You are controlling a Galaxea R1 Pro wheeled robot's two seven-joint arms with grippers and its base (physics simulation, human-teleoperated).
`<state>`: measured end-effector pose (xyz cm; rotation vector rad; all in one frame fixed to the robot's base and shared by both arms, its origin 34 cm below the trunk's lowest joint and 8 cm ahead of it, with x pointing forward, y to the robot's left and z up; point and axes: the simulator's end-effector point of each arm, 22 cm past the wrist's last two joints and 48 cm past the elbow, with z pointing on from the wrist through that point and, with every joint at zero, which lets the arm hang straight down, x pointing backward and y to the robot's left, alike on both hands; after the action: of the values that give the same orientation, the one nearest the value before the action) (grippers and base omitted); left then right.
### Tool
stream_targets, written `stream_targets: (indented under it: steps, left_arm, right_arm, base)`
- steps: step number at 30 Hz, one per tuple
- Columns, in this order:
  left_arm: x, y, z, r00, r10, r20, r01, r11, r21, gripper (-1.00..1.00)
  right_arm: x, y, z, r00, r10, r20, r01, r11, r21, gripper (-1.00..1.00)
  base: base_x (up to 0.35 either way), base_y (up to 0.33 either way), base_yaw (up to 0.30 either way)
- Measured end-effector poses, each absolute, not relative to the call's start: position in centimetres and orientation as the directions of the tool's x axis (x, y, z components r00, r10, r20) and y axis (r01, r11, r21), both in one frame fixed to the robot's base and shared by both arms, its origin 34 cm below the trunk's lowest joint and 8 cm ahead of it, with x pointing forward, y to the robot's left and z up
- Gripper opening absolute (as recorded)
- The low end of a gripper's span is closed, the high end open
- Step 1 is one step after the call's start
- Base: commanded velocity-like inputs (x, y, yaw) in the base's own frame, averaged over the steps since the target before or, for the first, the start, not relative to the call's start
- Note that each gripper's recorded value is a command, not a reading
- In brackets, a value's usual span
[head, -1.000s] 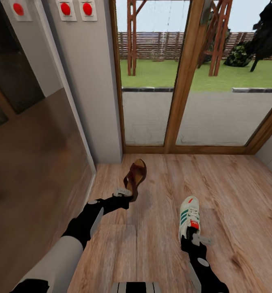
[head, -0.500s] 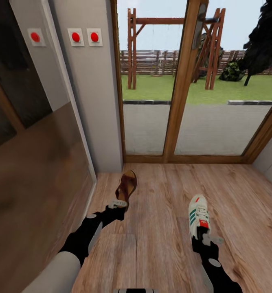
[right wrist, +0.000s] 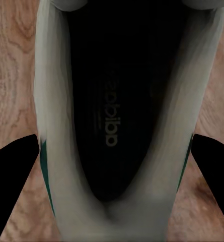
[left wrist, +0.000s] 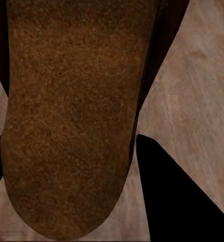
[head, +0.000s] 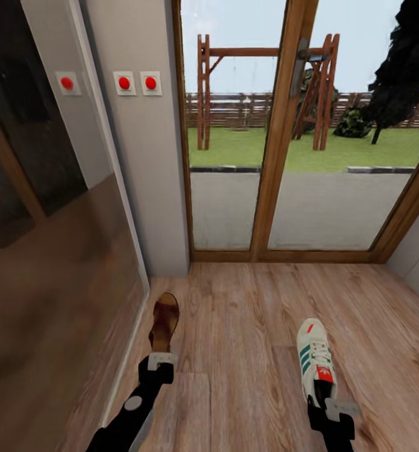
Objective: Pick up the two gym shoes and the two sandals from the corridor floor and place them onto the hallstand (shoe rack) in the corridor, making sure they are on the rack and not on the floor. Arrange them so the two gym shoes are next to each other and the two sandals are next to each other.
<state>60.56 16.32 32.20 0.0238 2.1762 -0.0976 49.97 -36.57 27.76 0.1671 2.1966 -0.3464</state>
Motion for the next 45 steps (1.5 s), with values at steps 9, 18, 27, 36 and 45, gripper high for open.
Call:
stream_targets:
  steps: [9, 18, 27, 36, 45]
  left_arm:
    - [59.4, 18.7, 33.1, -0.558, -0.016, -0.83, -0.009, 1.0, -0.013, -1.0]
    - [60.1, 19.1, 35.3, -0.535, -0.014, -0.845, -0.015, 1.0, -0.007, -1.0]
    - [60.1, 18.9, 35.8, -0.527, -0.011, -0.85, -0.009, 1.0, -0.007, -1.0]
    - [59.6, 18.7, 35.7, -0.529, -0.01, -0.848, -0.006, 1.0, -0.008, -1.0]
    - [59.7, 18.6, 35.7, -0.527, -0.012, -0.85, -0.007, 1.0, -0.009, -1.0]
  right_arm:
    - [50.6, -33.7, 29.7, -0.592, -0.017, -0.806, 0.111, 0.989, -0.102, -1.0]
    - [51.1, -33.5, 31.4, -0.584, -0.022, -0.812, 0.084, 0.993, -0.088, -1.0]
    - [50.8, -33.5, 31.6, -0.581, -0.02, -0.814, 0.085, 0.993, -0.086, -1.0]
    - [50.9, -33.5, 31.8, -0.578, -0.017, -0.816, 0.088, 0.993, -0.083, -1.0]
    - [50.9, -33.4, 31.8, -0.579, -0.015, -0.815, 0.09, 0.993, -0.082, -1.0]
  base:
    - [0.0, 0.0, 0.0]
    - [0.0, 0.0, 0.0]
    - [-0.009, -0.03, 0.0]
    - [-0.096, -0.217, 0.0]
    - [-0.195, -0.225, -0.164]
